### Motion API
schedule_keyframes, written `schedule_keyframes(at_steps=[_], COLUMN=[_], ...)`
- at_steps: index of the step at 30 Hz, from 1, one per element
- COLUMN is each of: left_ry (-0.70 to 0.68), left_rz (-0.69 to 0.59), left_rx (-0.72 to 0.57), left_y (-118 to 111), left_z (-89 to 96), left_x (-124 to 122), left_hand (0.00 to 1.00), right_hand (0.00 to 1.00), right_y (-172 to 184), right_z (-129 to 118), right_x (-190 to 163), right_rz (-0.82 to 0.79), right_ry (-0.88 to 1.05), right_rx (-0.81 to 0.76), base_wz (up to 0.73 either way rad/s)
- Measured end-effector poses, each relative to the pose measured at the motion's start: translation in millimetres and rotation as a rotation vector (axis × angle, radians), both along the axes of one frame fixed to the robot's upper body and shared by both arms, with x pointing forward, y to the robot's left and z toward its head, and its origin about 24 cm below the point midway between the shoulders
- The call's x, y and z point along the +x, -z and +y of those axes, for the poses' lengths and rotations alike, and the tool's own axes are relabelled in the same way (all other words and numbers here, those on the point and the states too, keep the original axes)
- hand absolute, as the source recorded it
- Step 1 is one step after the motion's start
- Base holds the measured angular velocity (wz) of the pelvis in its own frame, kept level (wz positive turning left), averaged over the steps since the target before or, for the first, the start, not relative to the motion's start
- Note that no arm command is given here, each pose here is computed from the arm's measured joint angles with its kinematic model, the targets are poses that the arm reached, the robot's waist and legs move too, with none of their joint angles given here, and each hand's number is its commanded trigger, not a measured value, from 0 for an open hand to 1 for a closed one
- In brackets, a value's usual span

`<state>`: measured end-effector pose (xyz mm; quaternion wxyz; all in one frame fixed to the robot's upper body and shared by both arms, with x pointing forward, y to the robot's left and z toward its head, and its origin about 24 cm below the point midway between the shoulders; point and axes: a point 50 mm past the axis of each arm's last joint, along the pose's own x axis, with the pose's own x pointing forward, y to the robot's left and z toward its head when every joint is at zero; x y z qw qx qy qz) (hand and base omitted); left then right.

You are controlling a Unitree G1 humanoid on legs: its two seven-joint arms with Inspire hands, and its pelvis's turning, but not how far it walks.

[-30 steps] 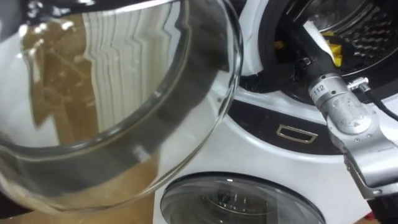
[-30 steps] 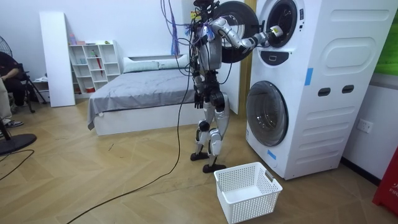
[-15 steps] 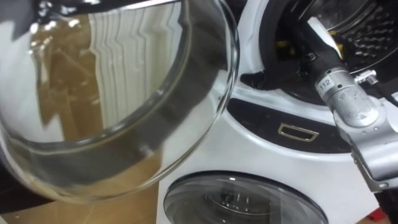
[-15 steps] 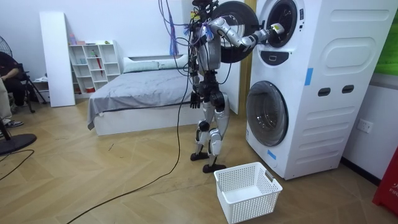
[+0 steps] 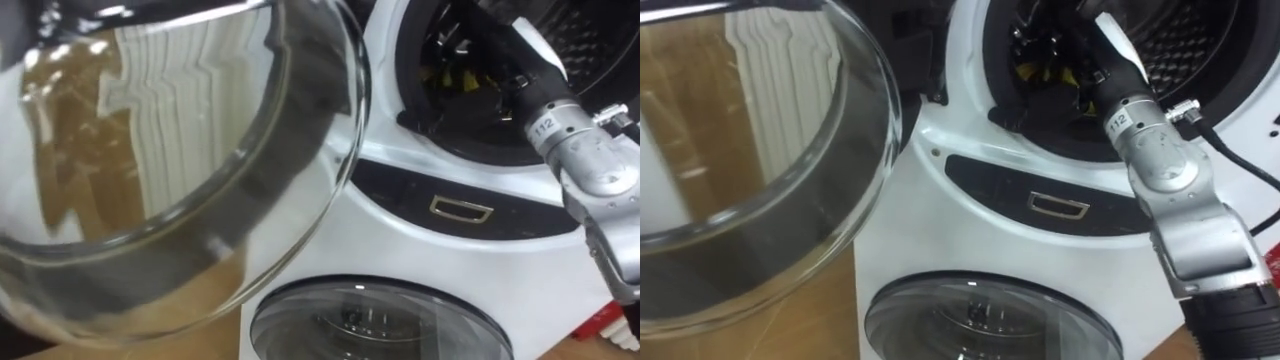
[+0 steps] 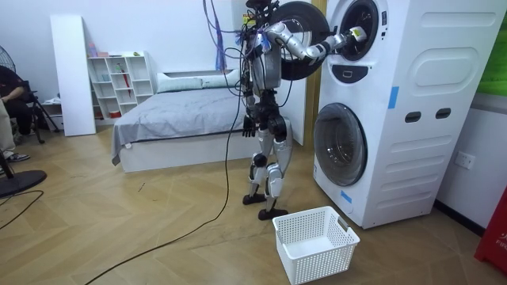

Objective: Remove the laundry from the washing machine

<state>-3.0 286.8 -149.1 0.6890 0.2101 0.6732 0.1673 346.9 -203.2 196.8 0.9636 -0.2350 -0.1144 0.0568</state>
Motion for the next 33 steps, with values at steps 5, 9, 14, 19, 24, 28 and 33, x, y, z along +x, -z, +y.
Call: schedule_keyframes(at_steps=[5,9,14,19,24,28,33], left_ry=[-0.003,-0.001,0.003,0.000,0.005,0.012,0.014], left_rz=[0.003,0.002,-0.006,-0.001,-0.015,-0.032,-0.033], left_rx=[0.000,0.000,0.000,0.000,0.000,-0.001,0.001], left_y=[0,0,0,0,0,0,-1], left_z=[0.1,0.2,0.3,0.0,0.3,0.2,0.9], left_x=[-3,-5,-2,-3,1,4,4], left_hand=[0.00,0.00,0.00,0.00,0.00,0.00,0.00], right_hand=[0.00,0.00,0.00,0.00,0.00,0.00,0.00], right_y=[-16,-27,-24,-23,-25,-27,-28], right_z=[-26,-43,-43,-48,-51,-49,-48], right_x=[-7,-13,-14,-17,-18,-19,-20], right_rz=[-0.049,-0.071,-0.056,-0.055,-0.059,-0.062,-0.060], right_ry=[0.060,0.092,0.093,0.098,0.105,0.095,0.102], right_rx=[0.014,-0.007,-0.041,-0.020,-0.039,-0.060,-0.138], base_wz=[0.02,-0.21,-0.01,0.00,0.00,-0.03,-0.03])
